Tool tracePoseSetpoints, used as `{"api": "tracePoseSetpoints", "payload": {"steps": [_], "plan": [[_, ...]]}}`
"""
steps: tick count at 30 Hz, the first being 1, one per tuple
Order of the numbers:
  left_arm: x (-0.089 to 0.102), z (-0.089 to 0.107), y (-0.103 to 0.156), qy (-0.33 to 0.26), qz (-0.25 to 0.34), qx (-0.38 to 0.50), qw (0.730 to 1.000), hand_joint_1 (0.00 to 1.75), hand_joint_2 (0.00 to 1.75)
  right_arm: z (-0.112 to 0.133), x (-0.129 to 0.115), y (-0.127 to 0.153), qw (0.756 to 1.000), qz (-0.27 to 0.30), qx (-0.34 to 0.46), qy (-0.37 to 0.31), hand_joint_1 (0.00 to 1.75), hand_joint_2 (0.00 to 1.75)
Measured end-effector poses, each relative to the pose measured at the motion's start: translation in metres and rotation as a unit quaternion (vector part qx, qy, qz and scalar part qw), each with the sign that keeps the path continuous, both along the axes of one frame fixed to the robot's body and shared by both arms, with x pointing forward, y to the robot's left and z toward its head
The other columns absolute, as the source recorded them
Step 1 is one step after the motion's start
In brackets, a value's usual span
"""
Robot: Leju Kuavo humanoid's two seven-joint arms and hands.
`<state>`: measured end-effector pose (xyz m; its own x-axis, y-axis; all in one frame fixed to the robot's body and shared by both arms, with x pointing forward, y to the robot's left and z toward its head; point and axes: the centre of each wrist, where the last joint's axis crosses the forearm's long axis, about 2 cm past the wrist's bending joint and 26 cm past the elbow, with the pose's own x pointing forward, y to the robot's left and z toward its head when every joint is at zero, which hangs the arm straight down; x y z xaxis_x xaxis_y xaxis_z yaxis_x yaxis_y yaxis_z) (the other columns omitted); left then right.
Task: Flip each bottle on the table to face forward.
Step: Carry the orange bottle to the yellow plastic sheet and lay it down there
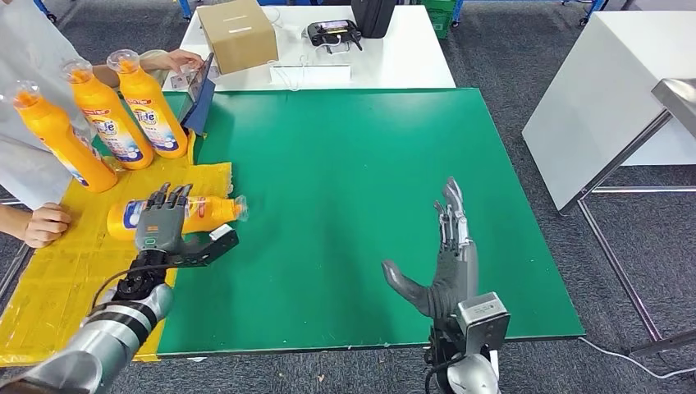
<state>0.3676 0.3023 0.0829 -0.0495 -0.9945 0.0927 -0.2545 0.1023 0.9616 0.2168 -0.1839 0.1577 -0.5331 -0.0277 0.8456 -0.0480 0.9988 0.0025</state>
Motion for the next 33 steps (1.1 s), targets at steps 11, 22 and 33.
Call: {"api": "tracePoseSetpoints", "payload": {"steps": [11, 22, 33], "plan": [[-0.102, 0.053, -0.054, -0.249, -0.089, -0.065, 0.962, 0.0, 1.75, -0.028, -0.039, -0.022, 0.996, -0.05, -0.05, 0.058, 0.0, 1.75], [-0.158, 0.063, -0.073, -0.238, -0.044, -0.402, 0.883, 0.0, 1.75, -0.029, -0.074, -0.045, 0.99, -0.093, -0.065, 0.087, 0.0, 0.0], [-0.201, 0.026, -0.129, 0.053, -0.166, -0.649, 0.74, 0.0, 0.0, -0.039, -0.1, -0.066, 0.984, -0.094, -0.045, 0.148, 0.0, 0.0]]}}
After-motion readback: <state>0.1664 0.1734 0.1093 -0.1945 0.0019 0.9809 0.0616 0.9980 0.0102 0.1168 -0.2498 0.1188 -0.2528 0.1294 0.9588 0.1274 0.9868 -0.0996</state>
